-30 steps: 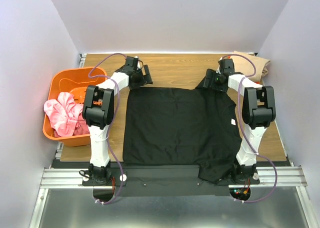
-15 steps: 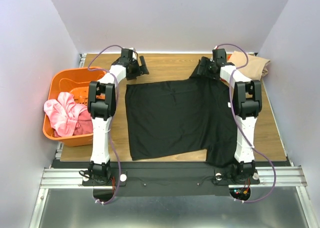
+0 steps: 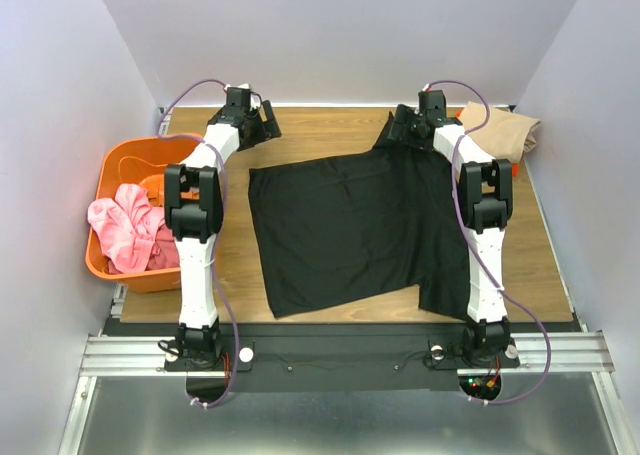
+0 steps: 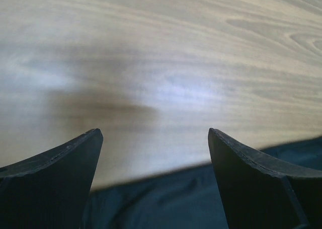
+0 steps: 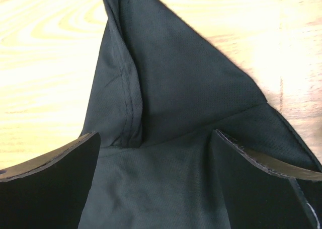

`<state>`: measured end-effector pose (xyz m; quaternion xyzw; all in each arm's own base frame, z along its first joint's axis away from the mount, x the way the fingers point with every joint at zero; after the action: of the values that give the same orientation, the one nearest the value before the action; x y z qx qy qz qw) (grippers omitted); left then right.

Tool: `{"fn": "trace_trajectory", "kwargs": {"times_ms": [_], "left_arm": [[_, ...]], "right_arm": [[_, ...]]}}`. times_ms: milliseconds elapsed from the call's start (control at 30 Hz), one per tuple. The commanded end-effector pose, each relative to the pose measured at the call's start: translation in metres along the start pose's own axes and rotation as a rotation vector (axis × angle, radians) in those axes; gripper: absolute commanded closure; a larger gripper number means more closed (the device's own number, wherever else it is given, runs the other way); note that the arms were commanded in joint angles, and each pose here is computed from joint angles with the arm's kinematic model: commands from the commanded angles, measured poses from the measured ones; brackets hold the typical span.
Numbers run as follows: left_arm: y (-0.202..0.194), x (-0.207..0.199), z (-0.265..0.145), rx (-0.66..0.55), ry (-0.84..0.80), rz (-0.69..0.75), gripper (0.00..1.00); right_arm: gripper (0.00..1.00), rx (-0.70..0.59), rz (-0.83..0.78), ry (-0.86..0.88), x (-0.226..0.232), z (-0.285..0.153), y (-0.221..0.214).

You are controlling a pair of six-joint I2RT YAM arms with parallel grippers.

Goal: Fold and stack the t-shirts
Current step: Flatten the tshirt out

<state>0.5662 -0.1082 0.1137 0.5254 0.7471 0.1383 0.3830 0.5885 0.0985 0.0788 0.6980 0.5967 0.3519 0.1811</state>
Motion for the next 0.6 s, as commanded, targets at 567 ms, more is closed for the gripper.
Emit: {"fn": "trace_trajectory", "kwargs": {"times_ms": [567], "left_arm": [[-0.099, -0.032, -0.078, 0.088, 0.053, -0.016, 0.02]], "right_arm": [[0.02, 0.032, -0.159, 0.033, 0.014, -0.107, -0.009]]}}
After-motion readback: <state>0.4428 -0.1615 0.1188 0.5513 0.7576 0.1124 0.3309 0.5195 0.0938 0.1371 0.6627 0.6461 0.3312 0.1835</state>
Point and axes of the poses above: each gripper's point midway between its finger pads, its own z axis out along the fingers, its own x axis along the line the jaws close on, y = z × x, the point moved 4 cm from there along -z, back along the fingers, and after that the axes turned 5 degrees about -z, right-handed, at the moved point
